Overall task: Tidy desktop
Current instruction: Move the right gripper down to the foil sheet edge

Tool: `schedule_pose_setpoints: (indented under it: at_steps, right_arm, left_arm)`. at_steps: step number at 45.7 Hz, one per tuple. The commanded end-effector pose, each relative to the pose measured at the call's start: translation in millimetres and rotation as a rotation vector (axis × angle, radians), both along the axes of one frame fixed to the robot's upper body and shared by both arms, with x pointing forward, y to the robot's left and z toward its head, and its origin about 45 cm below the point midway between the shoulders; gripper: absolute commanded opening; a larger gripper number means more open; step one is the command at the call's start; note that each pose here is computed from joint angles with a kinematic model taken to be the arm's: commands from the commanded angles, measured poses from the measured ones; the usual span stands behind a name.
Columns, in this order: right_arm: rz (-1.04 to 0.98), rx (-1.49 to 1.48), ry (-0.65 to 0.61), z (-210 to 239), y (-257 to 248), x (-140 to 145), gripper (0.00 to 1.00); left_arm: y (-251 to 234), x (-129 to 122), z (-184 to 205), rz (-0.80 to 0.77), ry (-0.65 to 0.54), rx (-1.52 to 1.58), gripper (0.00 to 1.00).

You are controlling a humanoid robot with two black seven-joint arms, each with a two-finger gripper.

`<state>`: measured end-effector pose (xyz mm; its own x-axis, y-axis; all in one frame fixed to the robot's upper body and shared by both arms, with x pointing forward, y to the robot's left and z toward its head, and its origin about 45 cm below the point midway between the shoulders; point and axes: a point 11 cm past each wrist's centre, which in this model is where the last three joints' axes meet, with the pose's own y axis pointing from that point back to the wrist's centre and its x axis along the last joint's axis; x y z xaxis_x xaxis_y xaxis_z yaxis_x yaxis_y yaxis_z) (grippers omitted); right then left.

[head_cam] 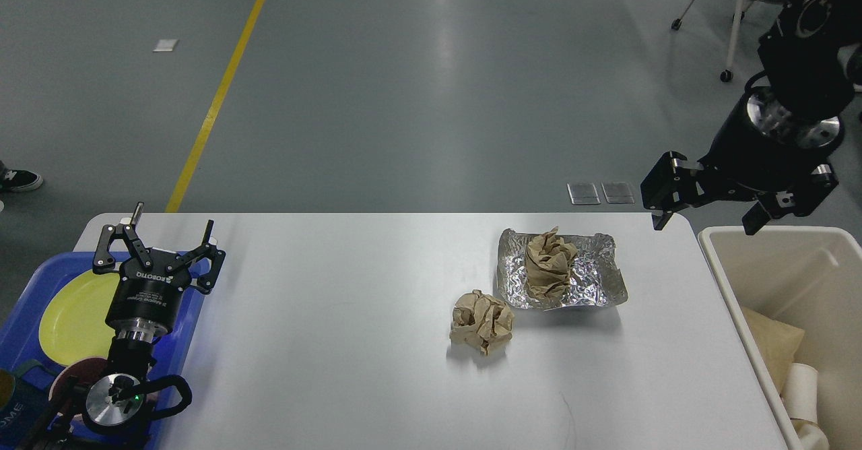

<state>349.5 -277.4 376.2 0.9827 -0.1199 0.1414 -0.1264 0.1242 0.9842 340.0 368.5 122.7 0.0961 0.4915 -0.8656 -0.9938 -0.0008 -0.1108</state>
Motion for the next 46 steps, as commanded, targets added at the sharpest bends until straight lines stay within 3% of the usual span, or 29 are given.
schedule_pose_setpoints:
  at_steps: [1,21,35,46]
  right_arm:
    - [-0.039,-0.014,-0.026,-32,-10,8,1.00]
    - [-0.577,0.236,-0.045,-155,-50,33,1.00]
    - [-0.837,0.523,0.056,-229,-4,21,0.99]
    - [-1.068,0.491,-0.053,-265,2,13,0.98]
  left_arm:
    - [0,0,0,0.000,0.000,0.000,0.96]
    - [0,0,0,0.000,0.000,0.000,0.96]
    - [0,0,0,0.000,0.000,0.000,0.96]
    - [0,0,0,0.000,0.000,0.000,0.96]
